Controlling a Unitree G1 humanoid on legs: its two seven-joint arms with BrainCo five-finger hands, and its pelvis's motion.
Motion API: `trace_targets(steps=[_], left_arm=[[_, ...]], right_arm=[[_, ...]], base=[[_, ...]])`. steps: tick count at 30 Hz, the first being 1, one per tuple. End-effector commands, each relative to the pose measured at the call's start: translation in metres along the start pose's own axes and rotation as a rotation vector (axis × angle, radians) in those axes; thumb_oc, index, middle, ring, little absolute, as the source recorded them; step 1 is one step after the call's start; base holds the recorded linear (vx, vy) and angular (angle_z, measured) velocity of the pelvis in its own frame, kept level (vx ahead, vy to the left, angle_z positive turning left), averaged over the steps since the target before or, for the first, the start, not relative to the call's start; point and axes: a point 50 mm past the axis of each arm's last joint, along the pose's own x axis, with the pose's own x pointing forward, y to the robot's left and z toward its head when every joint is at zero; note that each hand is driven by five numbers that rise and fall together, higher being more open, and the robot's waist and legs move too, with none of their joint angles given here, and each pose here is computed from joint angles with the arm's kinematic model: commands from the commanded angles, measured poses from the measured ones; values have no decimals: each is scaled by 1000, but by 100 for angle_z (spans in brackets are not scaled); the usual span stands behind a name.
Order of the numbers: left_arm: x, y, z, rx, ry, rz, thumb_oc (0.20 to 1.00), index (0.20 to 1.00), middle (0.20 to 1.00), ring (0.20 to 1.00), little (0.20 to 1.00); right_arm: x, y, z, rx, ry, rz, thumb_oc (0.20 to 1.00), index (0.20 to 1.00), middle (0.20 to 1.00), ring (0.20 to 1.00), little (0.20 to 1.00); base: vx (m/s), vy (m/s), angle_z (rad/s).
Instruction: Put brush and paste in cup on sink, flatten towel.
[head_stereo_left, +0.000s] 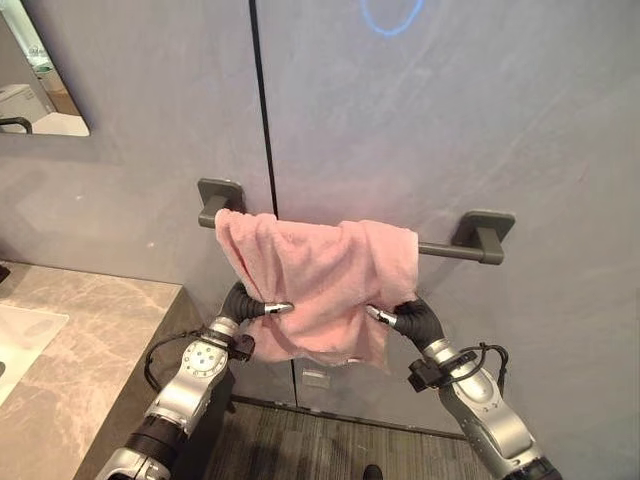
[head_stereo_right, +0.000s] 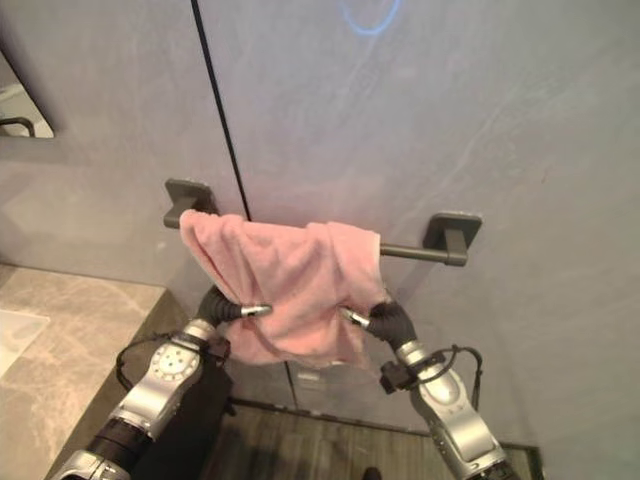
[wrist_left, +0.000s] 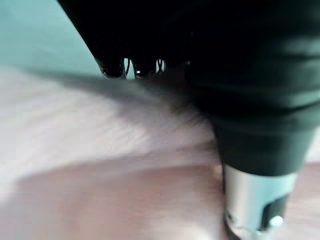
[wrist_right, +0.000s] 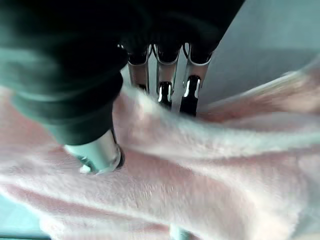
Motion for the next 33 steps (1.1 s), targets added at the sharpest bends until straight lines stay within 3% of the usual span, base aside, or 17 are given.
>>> trace_targets(steps=[1, 2, 4, 9, 11, 13, 15, 17, 20, 25, 29, 30, 33], left_arm=[[-2, 35, 1, 20, -9, 176, 1000, 1000, 1000, 1000, 1000], [-18, 46, -3, 11, -2, 230, 1000, 1000, 1000, 1000, 1000], [-19, 46, -3, 11, 0, 230, 1000, 1000, 1000, 1000, 1000], [-77, 89, -8, 47, 28, 404, 1000, 1000, 1000, 1000, 1000], [-82, 96, -4, 76, 18, 438, 1000, 1000, 1000, 1000, 1000], [-89, 120, 25, 232, -101, 530, 1000, 1000, 1000, 1000, 1000], [-87, 136, 56, 382, -230, 569, 1000, 1000, 1000, 1000, 1000], [-81, 143, 91, 526, -366, 564, 1000, 1000, 1000, 1000, 1000], [-74, 147, 145, 682, -592, 565, 1000, 1000, 1000, 1000, 1000], [-75, 140, 188, 761, -787, 526, 1000, 1000, 1000, 1000, 1000], [-74, 127, 218, 1009, -871, 327, 1000, 1000, 1000, 1000, 1000], [-74, 117, 228, 1125, -878, 178, 1000, 1000, 1000, 1000, 1000], [-73, 110, 230, 1161, -871, 68, 1000, 1000, 1000, 1000, 1000]], right_arm=[[0, -14, 40, -38, -221, -104, 1000, 1000, 1000, 1000, 1000], [-13, -30, 41, -127, -211, -191, 1000, 1000, 1000, 1000, 1000], [-14, -30, 41, -127, -209, -191, 1000, 1000, 1000, 1000, 1000], [-63, -85, 57, -391, -175, -512, 1000, 1000, 1000, 1000, 1000], [-68, -90, 64, -450, -184, -560, 1000, 1000, 1000, 1000, 1000], [-70, -98, 99, -717, -270, -595, 1000, 1000, 1000, 1000, 1000], [-65, -95, 137, -999, -359, -527, 1000, 1000, 1000, 1000, 1000], [-57, -93, 166, -1112, -476, -524, 1000, 1000, 1000, 1000, 1000], [-37, -69, 201, -1156, -677, -392, 1000, 1000, 1000, 1000, 1000], [-25, -39, 225, -1215, -813, -215, 1000, 1000, 1000, 1000, 1000], [-12, -22, 234, -1319, -789, -18, 1000, 1000, 1000, 1000, 1000], [-9, -12, 236, -1399, -751, 106, 1000, 1000, 1000, 1000, 1000], [-5, -4, 235, -1433, -727, 194, 1000, 1000, 1000, 1000, 1000]], base=[[0, 0, 0], [0, 0, 0], [0, 0, 0], [7, 10, 0], [3, 8, -2], [8, 11, -4], [6, 11, -9], [-7, 1, -2], [-10, 5, 0], [-7, 7, -2], [-8, 13, 2], [-18, 38, 6], [-12, 21, 5]])
